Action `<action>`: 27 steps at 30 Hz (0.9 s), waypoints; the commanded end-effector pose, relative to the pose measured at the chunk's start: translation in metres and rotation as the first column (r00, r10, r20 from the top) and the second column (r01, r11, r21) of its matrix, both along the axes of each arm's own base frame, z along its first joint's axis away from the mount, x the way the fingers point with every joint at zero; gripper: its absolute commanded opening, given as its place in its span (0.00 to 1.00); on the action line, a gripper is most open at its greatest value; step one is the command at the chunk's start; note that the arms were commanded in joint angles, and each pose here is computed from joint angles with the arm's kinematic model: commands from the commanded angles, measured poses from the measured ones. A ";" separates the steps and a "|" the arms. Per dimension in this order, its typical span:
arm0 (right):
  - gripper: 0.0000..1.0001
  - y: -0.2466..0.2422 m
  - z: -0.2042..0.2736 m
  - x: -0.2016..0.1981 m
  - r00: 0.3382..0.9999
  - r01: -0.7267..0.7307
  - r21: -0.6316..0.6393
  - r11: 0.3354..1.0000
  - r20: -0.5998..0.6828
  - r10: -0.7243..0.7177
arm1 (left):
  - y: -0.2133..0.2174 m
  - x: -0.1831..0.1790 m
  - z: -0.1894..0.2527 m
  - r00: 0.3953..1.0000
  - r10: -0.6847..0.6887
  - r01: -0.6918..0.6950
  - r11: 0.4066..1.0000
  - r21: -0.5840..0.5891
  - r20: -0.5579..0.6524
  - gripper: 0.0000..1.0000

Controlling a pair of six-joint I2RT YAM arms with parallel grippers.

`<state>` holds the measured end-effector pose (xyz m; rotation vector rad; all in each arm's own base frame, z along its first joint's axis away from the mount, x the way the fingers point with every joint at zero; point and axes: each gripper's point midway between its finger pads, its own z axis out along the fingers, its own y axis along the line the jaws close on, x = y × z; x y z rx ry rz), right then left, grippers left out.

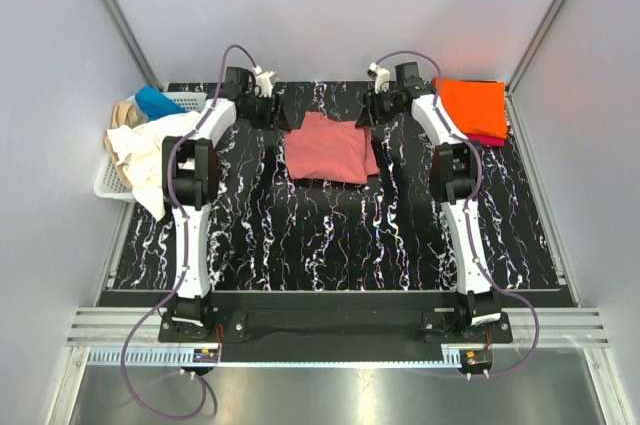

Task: Fold and stack the t-shirts
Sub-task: Fold the tshirt

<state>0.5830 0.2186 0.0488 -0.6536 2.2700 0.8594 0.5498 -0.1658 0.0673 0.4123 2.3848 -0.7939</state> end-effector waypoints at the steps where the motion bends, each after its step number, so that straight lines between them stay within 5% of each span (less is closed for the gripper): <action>1: 0.54 0.004 0.015 0.005 0.999 -0.035 0.039 0.999 0.042 0.033 | -0.004 0.003 0.023 0.996 -0.056 0.058 0.998 -0.030 0.067 0.61; 4: 0.52 0.006 0.019 0.006 0.997 -0.049 0.053 0.997 0.054 0.047 | -0.008 0.002 0.021 0.996 -0.068 0.072 0.996 -0.060 0.051 0.45; 10: 0.20 0.006 0.031 0.016 0.994 -0.041 0.052 0.998 0.106 0.035 | -0.019 0.014 0.032 0.994 -0.081 0.089 0.988 -0.122 0.067 0.00; 15: 0.00 -0.001 0.069 0.035 0.975 -0.001 0.020 1.000 0.224 -0.004 | -0.026 0.041 0.075 0.988 -0.038 0.065 0.982 -0.179 0.149 0.00; 20: 0.00 -0.005 0.107 0.038 0.951 0.004 0.009 1.000 0.308 -0.007 | -0.026 0.045 0.113 0.975 -0.009 0.054 0.980 -0.192 0.224 0.00; 24: 0.00 -0.004 0.109 0.032 0.955 -0.009 0.018 1.000 0.297 0.003 | -0.018 0.033 0.100 0.974 -0.031 0.063 0.989 -0.135 0.226 0.31; 27: 0.00 -0.004 0.104 0.028 0.961 -0.010 0.016 1.000 0.278 0.005 | -0.023 0.017 0.080 0.982 -0.079 0.106 0.982 -0.158 0.169 0.42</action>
